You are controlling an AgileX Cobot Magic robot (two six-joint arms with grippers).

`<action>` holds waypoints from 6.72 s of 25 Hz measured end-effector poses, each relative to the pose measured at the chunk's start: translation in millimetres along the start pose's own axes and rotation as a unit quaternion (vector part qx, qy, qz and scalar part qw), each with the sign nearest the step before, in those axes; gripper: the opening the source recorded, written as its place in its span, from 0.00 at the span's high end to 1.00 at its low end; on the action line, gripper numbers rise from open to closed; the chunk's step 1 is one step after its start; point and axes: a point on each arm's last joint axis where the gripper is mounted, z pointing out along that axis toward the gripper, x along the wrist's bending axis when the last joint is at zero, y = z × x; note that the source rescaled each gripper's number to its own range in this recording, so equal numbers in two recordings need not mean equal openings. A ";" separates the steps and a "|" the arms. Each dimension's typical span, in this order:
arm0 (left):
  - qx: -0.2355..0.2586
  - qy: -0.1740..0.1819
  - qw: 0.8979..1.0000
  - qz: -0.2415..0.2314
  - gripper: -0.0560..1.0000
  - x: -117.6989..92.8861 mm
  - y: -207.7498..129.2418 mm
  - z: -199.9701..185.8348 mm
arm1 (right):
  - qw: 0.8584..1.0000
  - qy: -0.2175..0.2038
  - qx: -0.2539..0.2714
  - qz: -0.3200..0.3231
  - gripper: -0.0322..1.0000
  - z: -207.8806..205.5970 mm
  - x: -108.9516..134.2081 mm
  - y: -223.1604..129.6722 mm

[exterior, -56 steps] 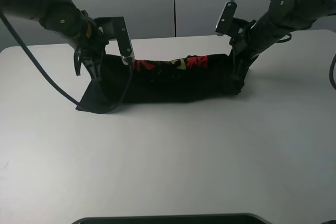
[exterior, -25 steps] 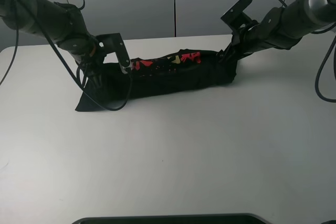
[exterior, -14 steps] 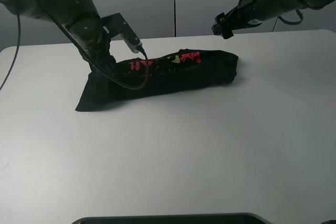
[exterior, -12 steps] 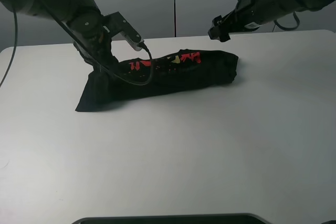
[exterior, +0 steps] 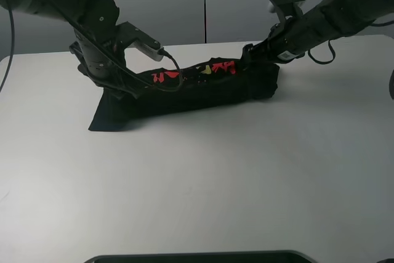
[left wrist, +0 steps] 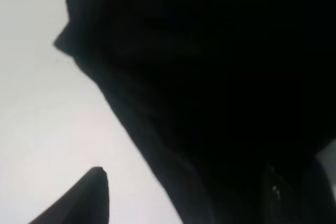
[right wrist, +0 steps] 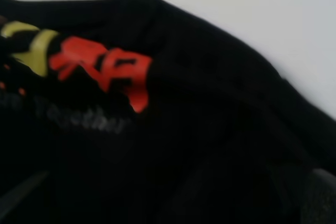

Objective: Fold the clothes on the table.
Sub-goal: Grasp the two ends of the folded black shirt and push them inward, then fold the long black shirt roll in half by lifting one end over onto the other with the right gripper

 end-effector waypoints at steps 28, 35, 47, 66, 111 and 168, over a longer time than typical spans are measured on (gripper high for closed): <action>-0.005 0.018 1.000 -0.016 0.47 8.4 -0.8 -7.4 | 0.977 0.167 0.055 0.125 0.19 48.3 -35.2 -23.8; -0.021 0.018 0.999 -0.020 0.47 11.7 0.1 -16.1 | 0.970 0.176 0.077 0.147 0.90 53.0 -39.3 -34.5; -0.085 0.016 0.995 -0.041 0.47 25.9 0.6 -55.2 | 0.982 0.060 0.098 0.150 0.90 -26.2 -110.3 -32.7; -0.393 -0.042 0.910 -0.128 0.47 61.6 -9.5 -189.9 | 0.974 0.212 0.058 0.049 0.90 -37.0 50.7 25.0; -0.391 -0.077 0.911 -0.105 0.47 54.5 -26.3 -212.7 | 0.952 -0.231 0.201 0.005 0.90 -28.8 -49.7 7.2; -0.377 -0.081 0.917 -0.104 0.47 53.4 -28.1 -210.9 | 0.969 -0.216 0.088 -0.077 0.90 -80.9 -1.3 48.8</action>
